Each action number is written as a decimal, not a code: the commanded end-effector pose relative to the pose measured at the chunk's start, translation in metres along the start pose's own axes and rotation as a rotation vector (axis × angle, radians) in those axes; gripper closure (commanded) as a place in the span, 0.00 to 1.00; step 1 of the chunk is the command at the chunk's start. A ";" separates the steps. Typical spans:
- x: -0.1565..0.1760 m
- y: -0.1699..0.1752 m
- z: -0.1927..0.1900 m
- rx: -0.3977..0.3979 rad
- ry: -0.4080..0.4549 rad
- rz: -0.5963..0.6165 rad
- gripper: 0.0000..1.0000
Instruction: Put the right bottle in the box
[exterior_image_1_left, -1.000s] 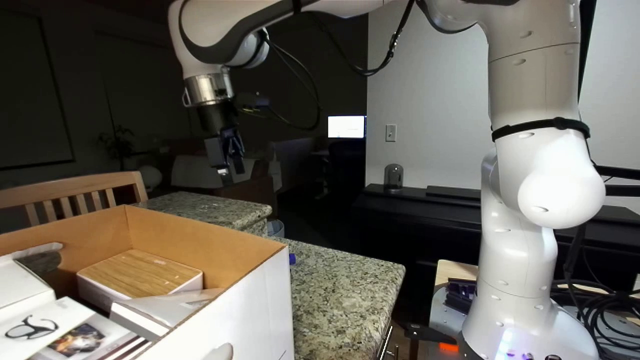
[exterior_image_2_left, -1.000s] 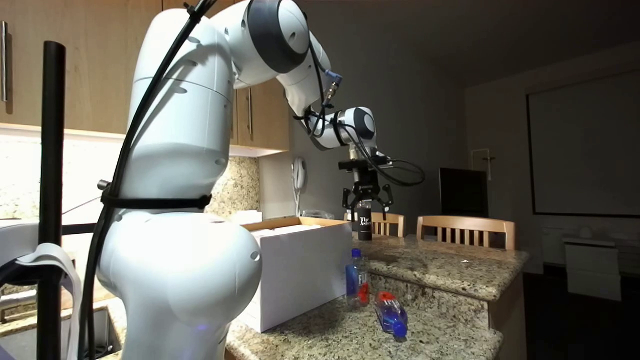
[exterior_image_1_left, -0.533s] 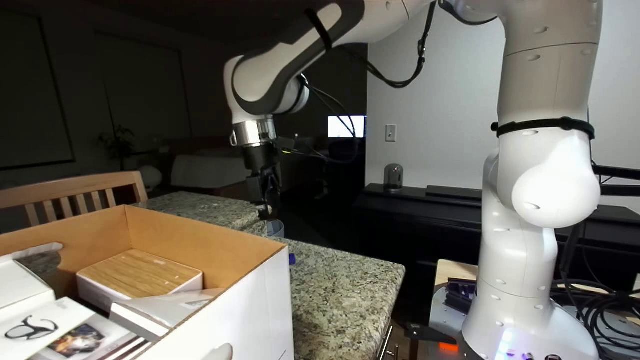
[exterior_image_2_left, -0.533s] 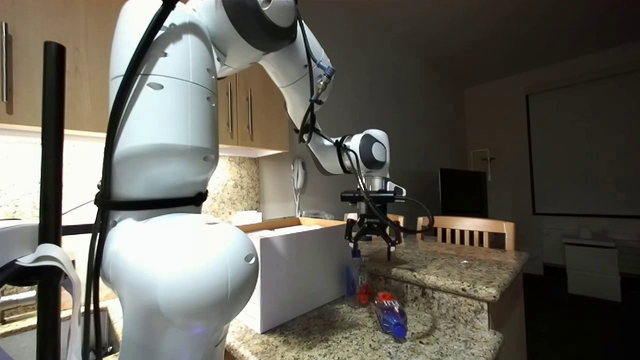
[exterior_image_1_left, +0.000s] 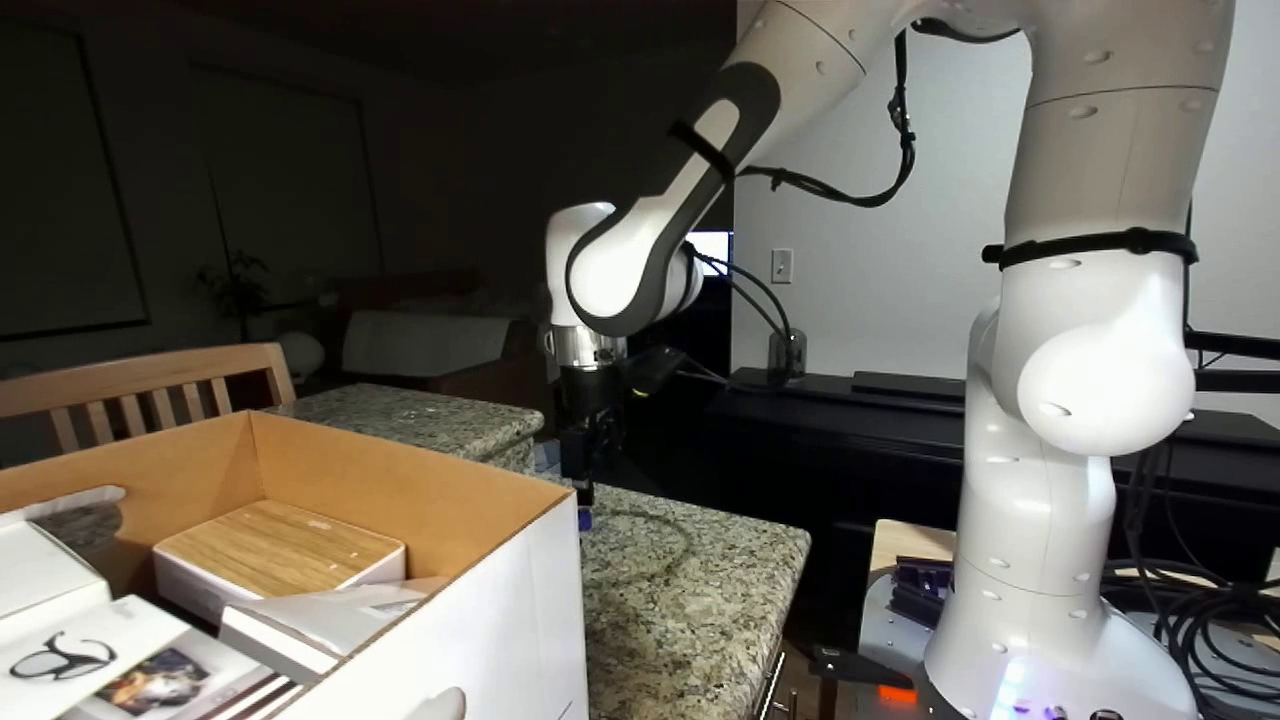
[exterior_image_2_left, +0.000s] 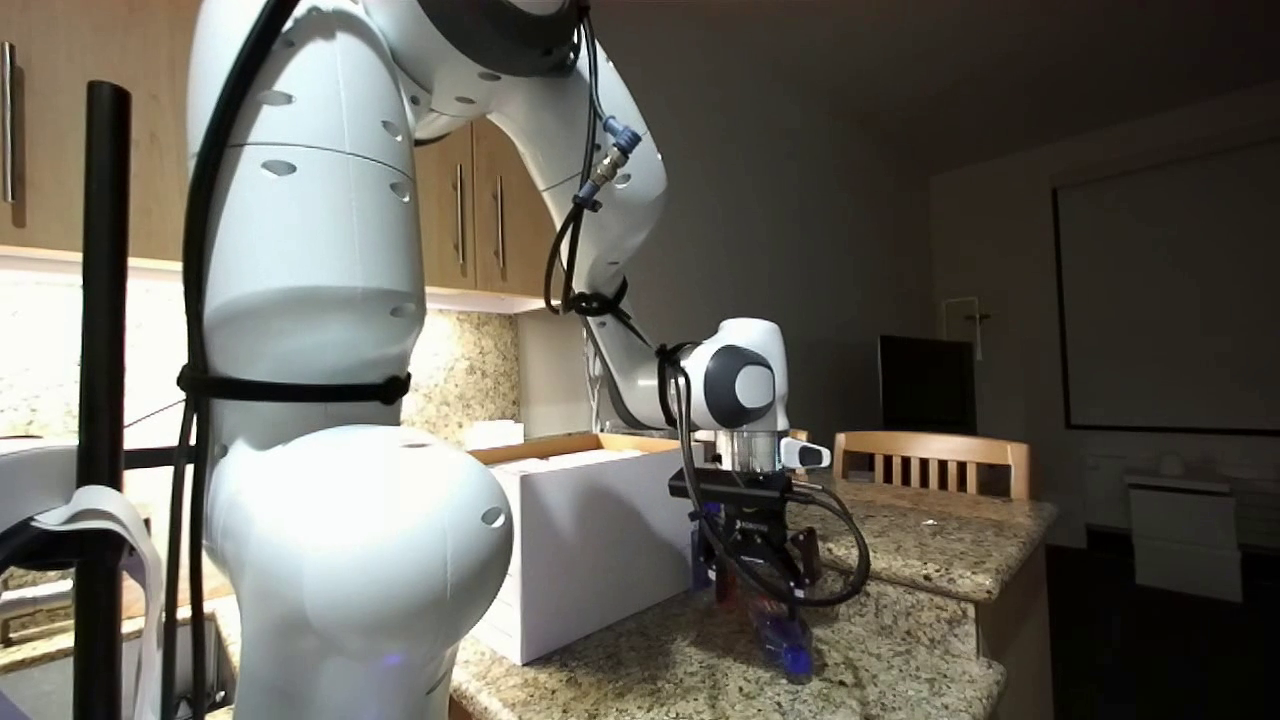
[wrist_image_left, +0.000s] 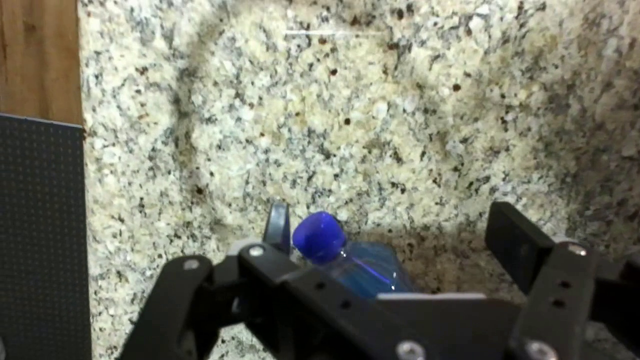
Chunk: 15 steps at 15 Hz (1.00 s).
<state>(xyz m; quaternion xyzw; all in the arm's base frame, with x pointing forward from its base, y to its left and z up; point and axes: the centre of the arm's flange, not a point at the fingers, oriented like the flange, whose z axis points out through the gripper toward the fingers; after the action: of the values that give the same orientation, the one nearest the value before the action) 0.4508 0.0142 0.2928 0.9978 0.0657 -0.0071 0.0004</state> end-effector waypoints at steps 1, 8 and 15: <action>-0.025 0.000 0.007 -0.048 0.025 0.058 0.00; -0.019 0.002 0.021 0.048 -0.017 -0.073 0.00; -0.013 -0.007 0.031 0.118 -0.057 -0.177 0.00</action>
<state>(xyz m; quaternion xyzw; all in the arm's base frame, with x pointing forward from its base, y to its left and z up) 0.4362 0.0193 0.2620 0.9858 0.1531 -0.0397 -0.0571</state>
